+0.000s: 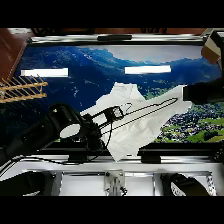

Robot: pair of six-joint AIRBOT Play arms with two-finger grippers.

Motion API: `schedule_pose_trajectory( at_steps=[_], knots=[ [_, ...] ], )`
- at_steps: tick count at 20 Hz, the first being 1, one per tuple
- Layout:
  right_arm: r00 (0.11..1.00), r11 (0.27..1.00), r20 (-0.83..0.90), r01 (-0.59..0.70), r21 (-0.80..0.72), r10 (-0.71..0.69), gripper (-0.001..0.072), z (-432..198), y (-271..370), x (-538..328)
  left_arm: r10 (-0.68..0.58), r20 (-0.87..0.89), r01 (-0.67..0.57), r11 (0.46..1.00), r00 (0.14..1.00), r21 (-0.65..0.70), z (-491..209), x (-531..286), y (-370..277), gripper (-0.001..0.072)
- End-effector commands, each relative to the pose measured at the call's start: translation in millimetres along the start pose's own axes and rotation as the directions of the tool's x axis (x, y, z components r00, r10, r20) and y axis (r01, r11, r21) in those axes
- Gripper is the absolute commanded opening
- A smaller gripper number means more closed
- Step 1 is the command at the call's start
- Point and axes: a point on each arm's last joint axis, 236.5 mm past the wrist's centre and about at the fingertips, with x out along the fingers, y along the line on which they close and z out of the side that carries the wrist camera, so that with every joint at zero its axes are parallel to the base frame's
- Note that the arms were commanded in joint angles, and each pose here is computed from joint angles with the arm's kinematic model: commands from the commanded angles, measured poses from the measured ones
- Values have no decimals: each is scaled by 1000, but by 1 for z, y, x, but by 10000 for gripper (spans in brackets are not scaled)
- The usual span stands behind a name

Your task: Fold the shirts.

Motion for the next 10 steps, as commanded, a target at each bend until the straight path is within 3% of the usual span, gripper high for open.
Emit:
schedule_pose_trajectory(
  at_steps=[1, 6, 8, 10],
  knots=[
    [996, 996, 35, -81, -28, 82, 64, -7, 18, -19, 14, 1, -14, 999, 1000, 31, 2, 2, -2, 37],
    [945, 948, 119, -291, -126, 306, 64, -2, 74, -46, -11, 48, 0, 978, 999, 206, 19, 3, -41, 36],
    [929, 929, 130, -321, -184, 346, 64, -5, 92, -55, -10, 45, 3, 989, 999, 145, 18, 3, -41, 36],
    [923, 924, 134, -334, -187, 360, 64, -12, 102, -64, 0, 51, 1, 1000, 999, -16, 19, 2, -29, 36]
  ],
)
